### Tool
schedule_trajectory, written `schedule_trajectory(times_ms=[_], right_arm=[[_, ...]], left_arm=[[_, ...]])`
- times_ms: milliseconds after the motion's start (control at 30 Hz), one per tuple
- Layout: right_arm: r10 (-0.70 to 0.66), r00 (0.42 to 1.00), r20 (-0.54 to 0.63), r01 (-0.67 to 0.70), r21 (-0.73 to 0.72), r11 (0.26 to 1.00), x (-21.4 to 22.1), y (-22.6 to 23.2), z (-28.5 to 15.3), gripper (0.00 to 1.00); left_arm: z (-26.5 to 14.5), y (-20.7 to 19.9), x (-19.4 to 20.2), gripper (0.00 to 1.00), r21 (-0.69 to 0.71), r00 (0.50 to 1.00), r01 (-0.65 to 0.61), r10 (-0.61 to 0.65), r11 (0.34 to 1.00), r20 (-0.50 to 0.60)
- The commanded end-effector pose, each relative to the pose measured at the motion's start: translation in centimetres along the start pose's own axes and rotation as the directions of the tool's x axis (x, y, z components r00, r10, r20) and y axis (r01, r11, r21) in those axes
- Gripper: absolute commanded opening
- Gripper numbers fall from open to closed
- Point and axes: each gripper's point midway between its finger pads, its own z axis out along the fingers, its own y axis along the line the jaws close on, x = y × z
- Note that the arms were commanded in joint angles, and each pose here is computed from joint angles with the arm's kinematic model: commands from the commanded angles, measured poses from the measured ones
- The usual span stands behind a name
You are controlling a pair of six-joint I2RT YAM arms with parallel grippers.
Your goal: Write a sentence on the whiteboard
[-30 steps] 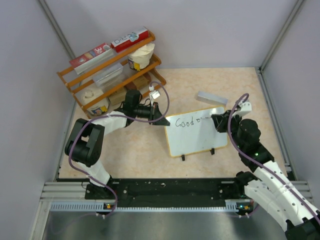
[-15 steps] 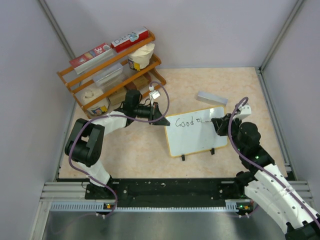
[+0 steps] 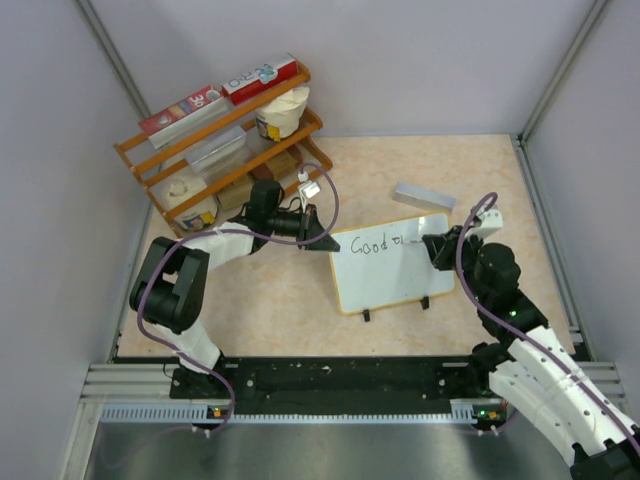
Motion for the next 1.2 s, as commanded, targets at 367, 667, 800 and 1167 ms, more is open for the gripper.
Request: schedule_trajectory(times_ms=[367,667,800,1167], right_arm=[[0.011,0.993,0.120,-0.014,0.021,1.000,-4.0,0.5,0.1,0.00],[0.009,0.993,0.120,-0.012,0.028,1.000,-3.8,0.3,-0.1,0.00],[0.006,0.995,0.095,-0.009,0.032,0.999,-3.0,0.0,-0.2,0.00],[0.003,0.999,0.044,-0.003,0.018,1.000,-1.1,-0.1,-0.5,0.00]], left_arm=[[1.1,-0.1,2.7,0.00,0.032,0.997,-0.029,0.031,0.999,-0.070],[1.2,-0.1,2.7,0.00,0.032,0.997,-0.031,0.033,0.999,-0.070],[1.2,-0.1,2.7,0.00,0.032,0.997,-0.031,0.033,0.999,-0.070],[1.2,-0.1,2.8,0.00,0.033,0.997,-0.028,0.030,0.999,-0.071]])
